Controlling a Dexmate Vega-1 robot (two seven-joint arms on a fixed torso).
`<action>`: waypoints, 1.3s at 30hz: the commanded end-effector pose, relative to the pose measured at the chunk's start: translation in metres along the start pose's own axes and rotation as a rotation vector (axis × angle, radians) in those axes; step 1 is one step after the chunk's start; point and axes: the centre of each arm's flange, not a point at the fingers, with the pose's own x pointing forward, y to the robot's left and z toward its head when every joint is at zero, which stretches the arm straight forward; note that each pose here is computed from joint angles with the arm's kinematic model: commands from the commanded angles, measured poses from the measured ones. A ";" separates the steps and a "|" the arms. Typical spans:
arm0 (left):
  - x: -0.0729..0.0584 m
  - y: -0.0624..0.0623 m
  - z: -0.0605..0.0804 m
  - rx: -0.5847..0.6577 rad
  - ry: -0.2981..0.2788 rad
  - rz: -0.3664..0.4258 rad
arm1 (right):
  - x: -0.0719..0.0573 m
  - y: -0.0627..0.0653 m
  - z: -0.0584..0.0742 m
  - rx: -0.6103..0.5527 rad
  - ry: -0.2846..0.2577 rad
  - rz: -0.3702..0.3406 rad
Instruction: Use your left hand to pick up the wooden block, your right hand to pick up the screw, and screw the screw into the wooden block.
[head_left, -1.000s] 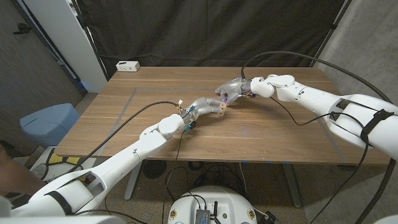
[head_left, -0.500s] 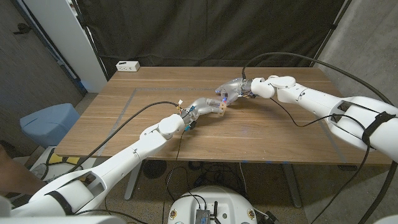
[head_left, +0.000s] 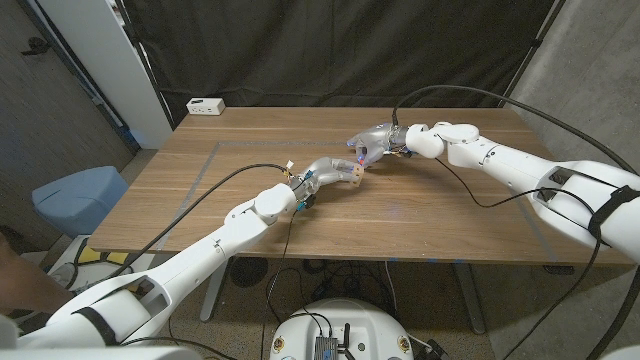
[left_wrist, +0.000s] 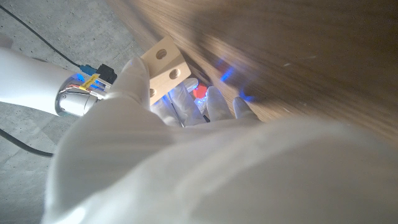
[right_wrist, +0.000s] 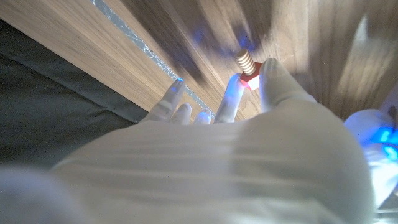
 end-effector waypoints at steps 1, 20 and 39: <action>0.001 0.000 0.000 -0.001 -0.006 -0.004 | -0.010 -0.005 -0.001 0.062 0.026 -0.046; 0.003 0.000 0.001 -0.006 -0.028 0.000 | -0.035 -0.019 0.007 0.153 0.099 -0.126; 0.004 -0.002 0.001 -0.023 -0.042 0.024 | -0.053 -0.027 0.003 0.313 0.161 -0.226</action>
